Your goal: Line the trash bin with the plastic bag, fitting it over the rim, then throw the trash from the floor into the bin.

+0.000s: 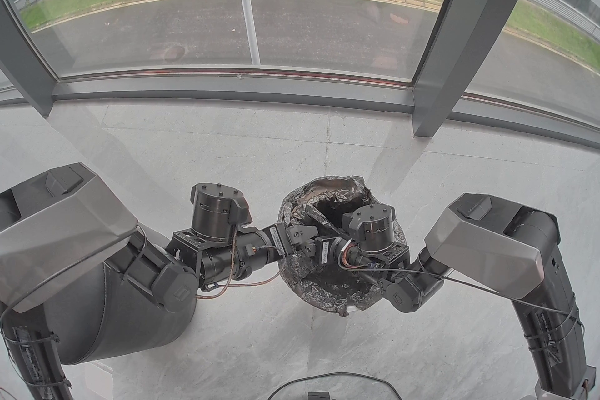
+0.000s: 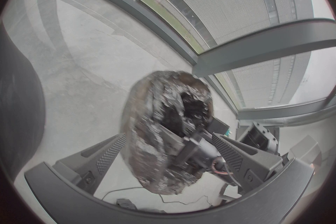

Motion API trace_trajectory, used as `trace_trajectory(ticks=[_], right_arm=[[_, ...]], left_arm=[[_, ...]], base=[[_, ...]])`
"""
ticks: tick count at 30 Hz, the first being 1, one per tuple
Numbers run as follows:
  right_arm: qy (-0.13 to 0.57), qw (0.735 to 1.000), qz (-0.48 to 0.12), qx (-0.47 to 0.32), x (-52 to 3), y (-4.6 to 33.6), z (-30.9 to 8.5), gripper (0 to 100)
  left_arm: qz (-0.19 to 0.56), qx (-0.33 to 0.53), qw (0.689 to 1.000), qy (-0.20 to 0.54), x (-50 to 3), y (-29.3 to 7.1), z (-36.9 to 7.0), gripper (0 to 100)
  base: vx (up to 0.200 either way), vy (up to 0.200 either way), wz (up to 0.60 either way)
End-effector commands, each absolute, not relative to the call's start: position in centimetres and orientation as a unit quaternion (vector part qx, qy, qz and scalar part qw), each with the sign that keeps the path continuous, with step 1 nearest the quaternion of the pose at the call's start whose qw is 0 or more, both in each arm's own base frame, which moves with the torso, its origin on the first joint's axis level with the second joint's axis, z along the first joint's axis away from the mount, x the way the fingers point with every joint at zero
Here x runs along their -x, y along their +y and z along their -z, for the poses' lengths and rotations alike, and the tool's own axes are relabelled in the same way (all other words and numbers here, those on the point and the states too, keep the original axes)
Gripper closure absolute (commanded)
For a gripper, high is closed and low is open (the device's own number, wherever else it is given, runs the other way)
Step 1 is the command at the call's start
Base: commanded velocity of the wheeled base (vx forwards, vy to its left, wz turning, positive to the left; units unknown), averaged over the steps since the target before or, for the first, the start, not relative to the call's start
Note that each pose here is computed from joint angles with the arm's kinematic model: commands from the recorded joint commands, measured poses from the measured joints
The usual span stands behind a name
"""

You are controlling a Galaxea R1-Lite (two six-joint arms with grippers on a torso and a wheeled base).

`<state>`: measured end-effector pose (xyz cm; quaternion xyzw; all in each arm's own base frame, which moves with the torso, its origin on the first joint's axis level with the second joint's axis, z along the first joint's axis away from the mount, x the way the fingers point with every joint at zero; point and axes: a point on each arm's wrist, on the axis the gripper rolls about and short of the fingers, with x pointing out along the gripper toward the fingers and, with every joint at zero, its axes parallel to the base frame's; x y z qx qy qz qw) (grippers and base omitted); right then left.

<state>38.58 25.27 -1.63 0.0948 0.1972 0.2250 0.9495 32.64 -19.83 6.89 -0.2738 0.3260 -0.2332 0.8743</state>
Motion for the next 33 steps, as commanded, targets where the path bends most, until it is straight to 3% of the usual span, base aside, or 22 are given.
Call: trace_trajectory(ticks=[1, 11, 23, 30, 33], right_arm=[[0.198, 0.950, -0.219, -0.097, -38.7, 25.0, 2.1, 0], [0.153, 0.955, -0.227, -0.117, -38.3, 24.7, -3.4, 0], [0.118, 0.957, -0.229, -0.130, -32.5, 22.6, -11.2, 0], [0.123, 0.968, -0.177, -0.126, -30.7, 19.8, -11.5, 0], [0.124, 0.977, -0.119, -0.125, -32.7, 16.2, -11.2, 0]], left_arm=[[0.228, 0.272, 0.874, 0.331, -32.6, -19.7, -6.7, 0], [0.231, 0.276, 0.876, 0.322, -32.4, -19.6, -7.5, 0], [0.223, 0.283, 0.884, 0.296, -32.3, -18.9, -9.3, 0], [0.225, 0.284, 0.885, 0.294, -32.3, -18.9, -9.5, 0], [0.224, 0.283, 0.885, 0.294, -32.3, -18.9, -9.4, 0]], base=[[0.000, 0.000, 0.00], [0.000, 0.000, 0.00], [0.000, 0.000, 0.00], [0.000, 0.000, 0.00], [0.000, 0.000, 0.00]])
